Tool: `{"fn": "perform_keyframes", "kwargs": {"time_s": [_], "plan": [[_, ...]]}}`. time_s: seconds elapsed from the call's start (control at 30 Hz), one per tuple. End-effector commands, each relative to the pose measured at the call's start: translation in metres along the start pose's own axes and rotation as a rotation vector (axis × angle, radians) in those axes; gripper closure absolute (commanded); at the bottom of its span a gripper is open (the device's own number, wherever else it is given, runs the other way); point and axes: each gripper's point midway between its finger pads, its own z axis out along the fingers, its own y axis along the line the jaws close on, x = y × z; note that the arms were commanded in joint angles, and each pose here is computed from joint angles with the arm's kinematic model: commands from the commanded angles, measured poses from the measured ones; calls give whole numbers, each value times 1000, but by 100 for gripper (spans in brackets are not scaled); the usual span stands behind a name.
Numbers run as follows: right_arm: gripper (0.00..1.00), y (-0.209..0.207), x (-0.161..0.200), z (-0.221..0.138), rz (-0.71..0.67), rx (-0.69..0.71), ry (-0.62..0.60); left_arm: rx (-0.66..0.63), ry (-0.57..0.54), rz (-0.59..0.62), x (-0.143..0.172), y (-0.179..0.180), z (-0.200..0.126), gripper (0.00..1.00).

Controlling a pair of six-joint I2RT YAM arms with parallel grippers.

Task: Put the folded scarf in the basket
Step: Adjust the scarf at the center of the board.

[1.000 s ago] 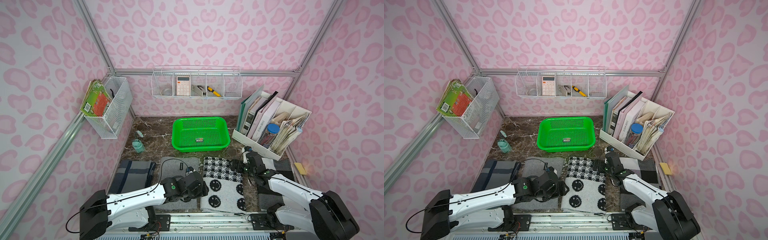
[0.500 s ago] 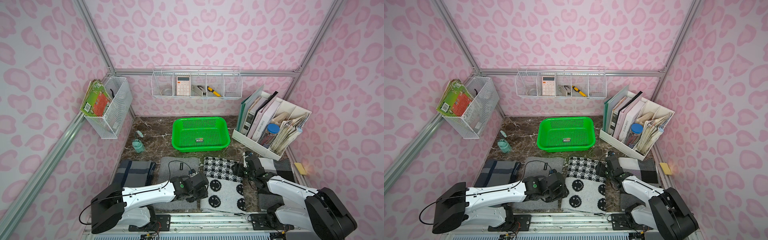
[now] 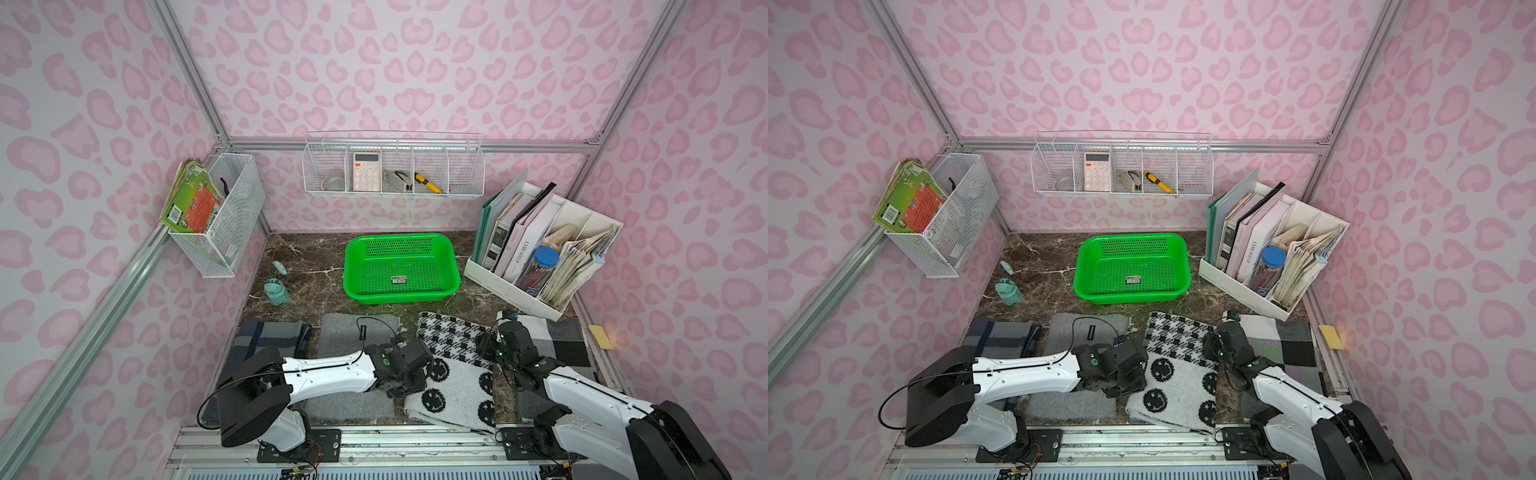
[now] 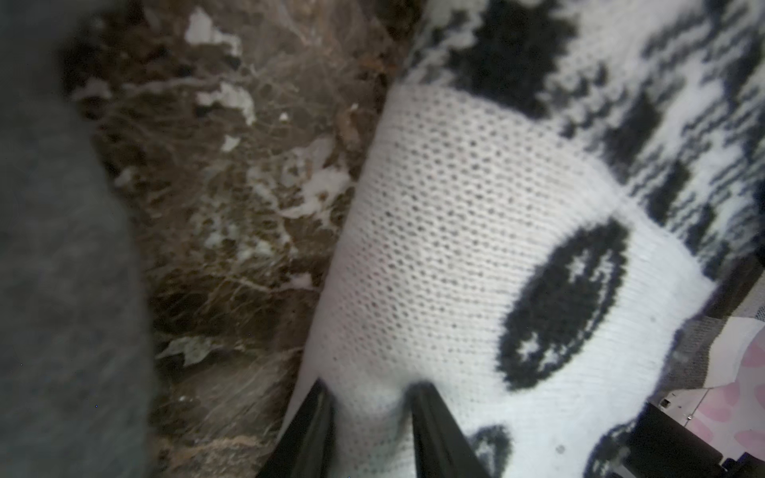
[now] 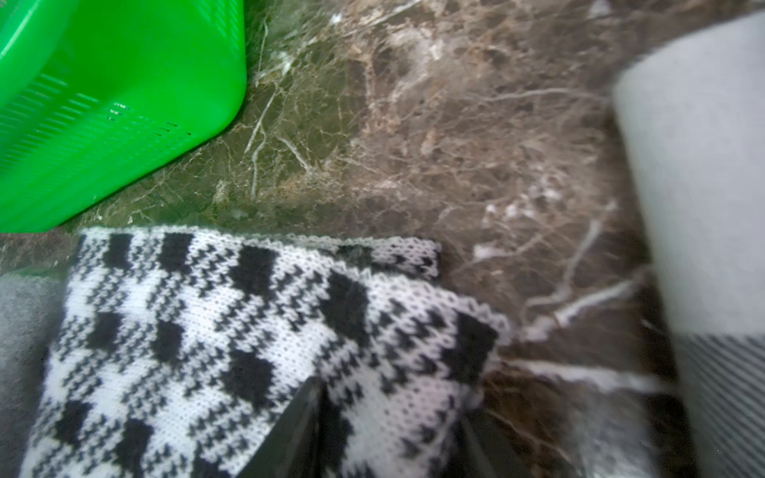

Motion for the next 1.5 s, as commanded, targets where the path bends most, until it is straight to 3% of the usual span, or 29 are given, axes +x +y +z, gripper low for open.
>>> {"fn": "perform_keyframes", "kwargs": {"time_s": [0.0,0.2,0.33,0.4,0.6,0.77,1.03,1.23,1.47], "plan": [[49,-15,15,-9,64,23,10,-1,-13,18,-19,-4,4,62],[37,-24,11,-36,105,8,-76,21,-34,50,-64,-24,-1,58],[22,-19,-8,-55,101,-37,-182,32,-53,76,-77,-36,-15,51],[20,-16,-17,-65,103,-54,-226,30,-78,67,-79,-33,-25,45],[17,-4,-34,-73,44,-62,-243,72,-82,-5,-55,-11,-53,35],[14,1,-58,-71,-43,25,-247,62,-79,-3,-25,6,-71,29],[12,30,-74,-39,-134,-14,-167,107,-42,-48,8,23,-68,26],[15,42,-61,-5,-148,-65,-70,190,-13,-47,17,9,-57,25],[21,33,-41,23,-140,-12,56,199,33,-38,24,-4,-37,26]]}}
